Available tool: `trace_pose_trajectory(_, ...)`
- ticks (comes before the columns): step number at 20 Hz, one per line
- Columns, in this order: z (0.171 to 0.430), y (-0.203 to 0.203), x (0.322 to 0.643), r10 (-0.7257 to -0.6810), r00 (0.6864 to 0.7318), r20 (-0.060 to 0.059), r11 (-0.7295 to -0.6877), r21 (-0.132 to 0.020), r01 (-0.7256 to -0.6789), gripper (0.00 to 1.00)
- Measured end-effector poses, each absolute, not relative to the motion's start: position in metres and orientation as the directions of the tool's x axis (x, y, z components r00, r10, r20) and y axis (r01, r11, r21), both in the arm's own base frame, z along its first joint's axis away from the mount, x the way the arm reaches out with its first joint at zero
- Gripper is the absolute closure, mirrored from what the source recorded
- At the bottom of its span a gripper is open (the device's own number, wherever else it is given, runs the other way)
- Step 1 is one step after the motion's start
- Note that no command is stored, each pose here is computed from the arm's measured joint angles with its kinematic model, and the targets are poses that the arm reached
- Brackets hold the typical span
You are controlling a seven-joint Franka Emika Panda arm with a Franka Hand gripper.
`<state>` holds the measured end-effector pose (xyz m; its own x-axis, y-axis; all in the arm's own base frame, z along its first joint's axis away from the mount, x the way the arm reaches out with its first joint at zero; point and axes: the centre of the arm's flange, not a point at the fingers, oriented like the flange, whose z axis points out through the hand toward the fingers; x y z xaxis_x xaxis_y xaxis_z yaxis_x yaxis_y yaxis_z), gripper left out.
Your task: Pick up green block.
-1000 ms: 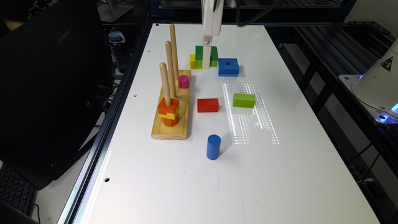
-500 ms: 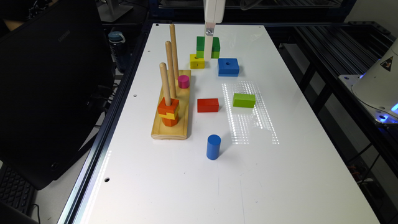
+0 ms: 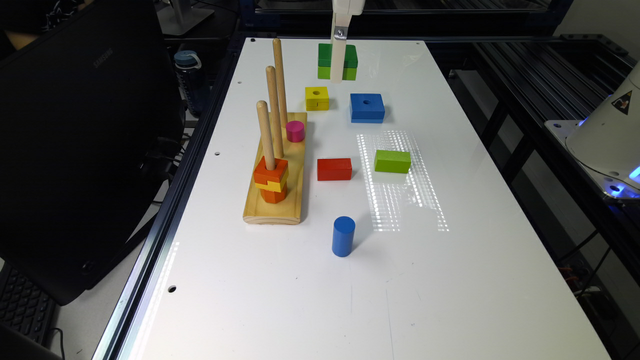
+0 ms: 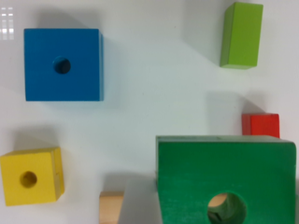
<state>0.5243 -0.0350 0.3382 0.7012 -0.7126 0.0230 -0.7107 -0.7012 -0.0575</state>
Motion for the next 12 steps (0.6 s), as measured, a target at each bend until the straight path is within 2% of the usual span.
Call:
trace_pose_trajectory(3,0.357,-0.034,0.522,-0.713,0.7008,0.023,-0.7008,-0.055,-0.7112,1.0)
trace_pose_trajectory(7,0.36,-0.034,0.521,-0.7132,0.7006,0.021,-0.7005,-0.054,-0.7115,1.0)
trace_pose_trajectory(12,0.373,-0.034,0.519,-0.7136,0.7,0.028,-0.7002,-0.059,-0.7115,1.0)
